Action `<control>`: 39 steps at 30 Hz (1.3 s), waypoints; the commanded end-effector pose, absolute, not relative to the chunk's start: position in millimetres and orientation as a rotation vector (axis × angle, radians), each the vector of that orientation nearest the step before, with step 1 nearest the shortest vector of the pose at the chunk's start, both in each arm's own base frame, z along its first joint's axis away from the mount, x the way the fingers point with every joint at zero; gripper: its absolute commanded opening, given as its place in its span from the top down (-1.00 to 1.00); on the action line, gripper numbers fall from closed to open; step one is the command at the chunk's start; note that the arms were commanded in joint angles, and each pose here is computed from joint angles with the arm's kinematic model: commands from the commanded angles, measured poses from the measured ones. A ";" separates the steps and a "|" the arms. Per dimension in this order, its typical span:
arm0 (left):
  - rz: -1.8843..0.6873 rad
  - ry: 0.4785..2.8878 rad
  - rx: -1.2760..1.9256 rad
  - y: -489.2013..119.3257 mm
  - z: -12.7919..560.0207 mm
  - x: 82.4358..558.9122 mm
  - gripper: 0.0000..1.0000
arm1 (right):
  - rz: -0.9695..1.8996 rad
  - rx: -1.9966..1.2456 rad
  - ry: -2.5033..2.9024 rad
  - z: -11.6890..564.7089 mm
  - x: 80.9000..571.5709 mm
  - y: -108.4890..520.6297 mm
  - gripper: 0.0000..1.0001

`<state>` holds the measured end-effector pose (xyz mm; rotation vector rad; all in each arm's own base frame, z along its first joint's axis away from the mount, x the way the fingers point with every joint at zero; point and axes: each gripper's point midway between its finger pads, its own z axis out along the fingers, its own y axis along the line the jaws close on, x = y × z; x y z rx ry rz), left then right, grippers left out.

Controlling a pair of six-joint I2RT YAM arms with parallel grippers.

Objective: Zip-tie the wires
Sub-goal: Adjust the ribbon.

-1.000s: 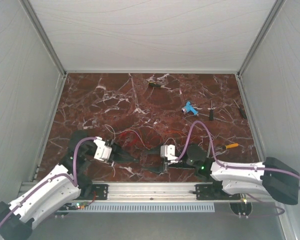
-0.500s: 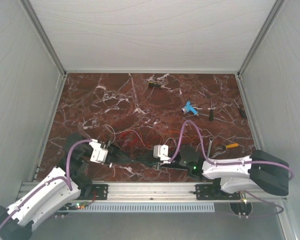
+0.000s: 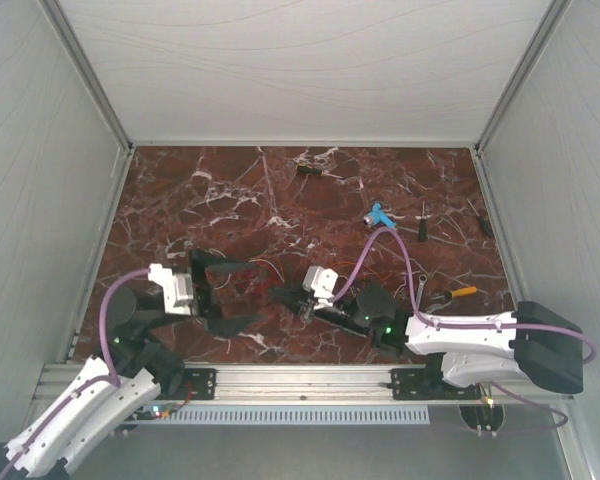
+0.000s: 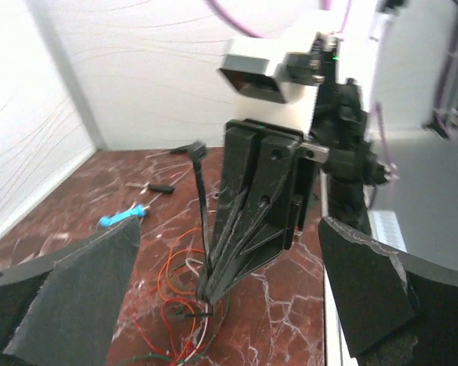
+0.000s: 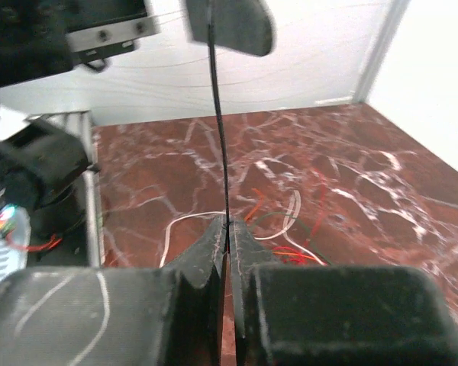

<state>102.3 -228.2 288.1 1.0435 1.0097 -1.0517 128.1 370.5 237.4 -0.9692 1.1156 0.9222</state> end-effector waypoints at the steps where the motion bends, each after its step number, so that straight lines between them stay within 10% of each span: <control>1: -1.056 1.283 0.528 -203.7 301.4 151.5 -1.00 | 0.814 -0.724 1.237 260.5 165.2 357.0 1.00; 8: -1.091 1.469 0.218 -193.8 290.5 179.1 -0.96 | 0.703 -0.661 1.353 252.4 188.8 362.0 1.00; 19: -1.092 1.284 0.322 -199.5 294.9 174.6 -0.12 | 0.758 -0.762 1.385 240.5 176.3 385.7 1.00; 39: -1.008 1.246 0.325 -197.4 304.7 188.4 0.73 | 0.738 -0.789 1.454 223.3 177.6 397.3 1.00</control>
